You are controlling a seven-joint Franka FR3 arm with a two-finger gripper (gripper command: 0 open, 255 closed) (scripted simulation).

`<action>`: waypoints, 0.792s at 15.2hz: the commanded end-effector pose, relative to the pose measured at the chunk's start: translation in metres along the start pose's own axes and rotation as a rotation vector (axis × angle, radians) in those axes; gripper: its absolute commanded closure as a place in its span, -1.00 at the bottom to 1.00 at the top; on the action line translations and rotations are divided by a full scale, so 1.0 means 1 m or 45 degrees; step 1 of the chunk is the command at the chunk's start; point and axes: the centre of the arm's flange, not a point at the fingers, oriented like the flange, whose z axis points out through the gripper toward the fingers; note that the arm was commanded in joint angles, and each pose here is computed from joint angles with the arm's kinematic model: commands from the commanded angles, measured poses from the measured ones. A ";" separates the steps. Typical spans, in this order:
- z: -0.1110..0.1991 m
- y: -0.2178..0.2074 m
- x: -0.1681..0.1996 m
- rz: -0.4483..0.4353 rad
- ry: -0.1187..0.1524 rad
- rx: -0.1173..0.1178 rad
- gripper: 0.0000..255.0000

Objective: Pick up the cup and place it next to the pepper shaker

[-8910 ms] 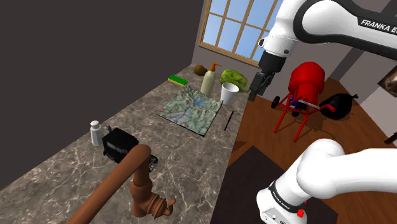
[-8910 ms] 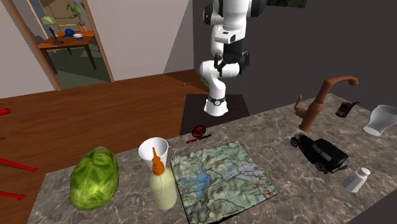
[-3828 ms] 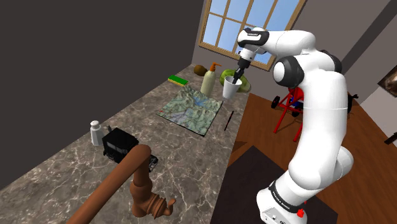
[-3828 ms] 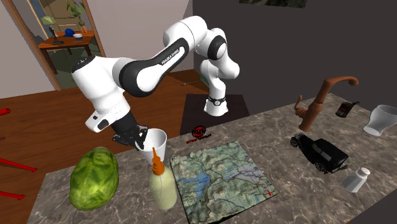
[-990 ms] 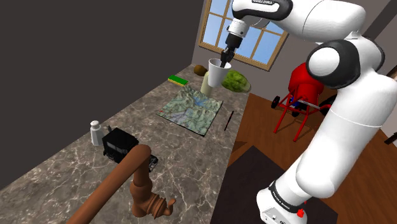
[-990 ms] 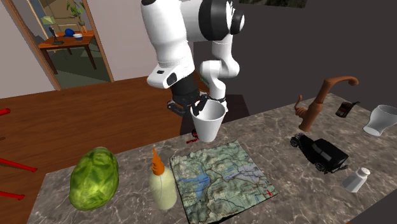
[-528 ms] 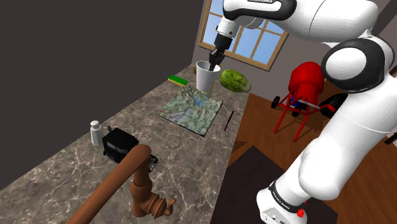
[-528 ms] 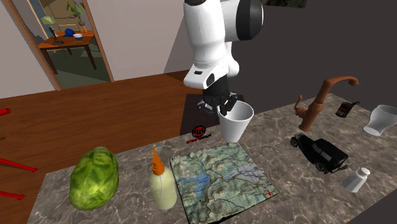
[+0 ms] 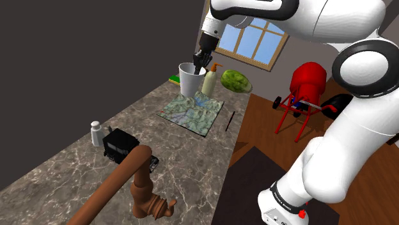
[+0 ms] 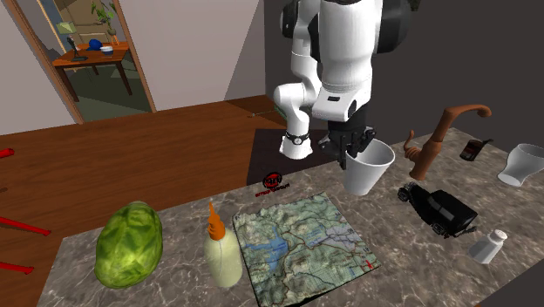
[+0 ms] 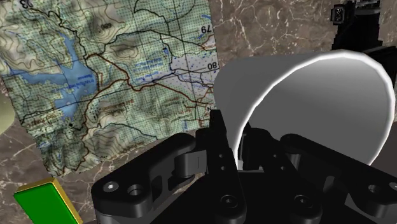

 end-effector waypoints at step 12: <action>0.034 -0.165 0.026 0.001 0.001 0.000 1.00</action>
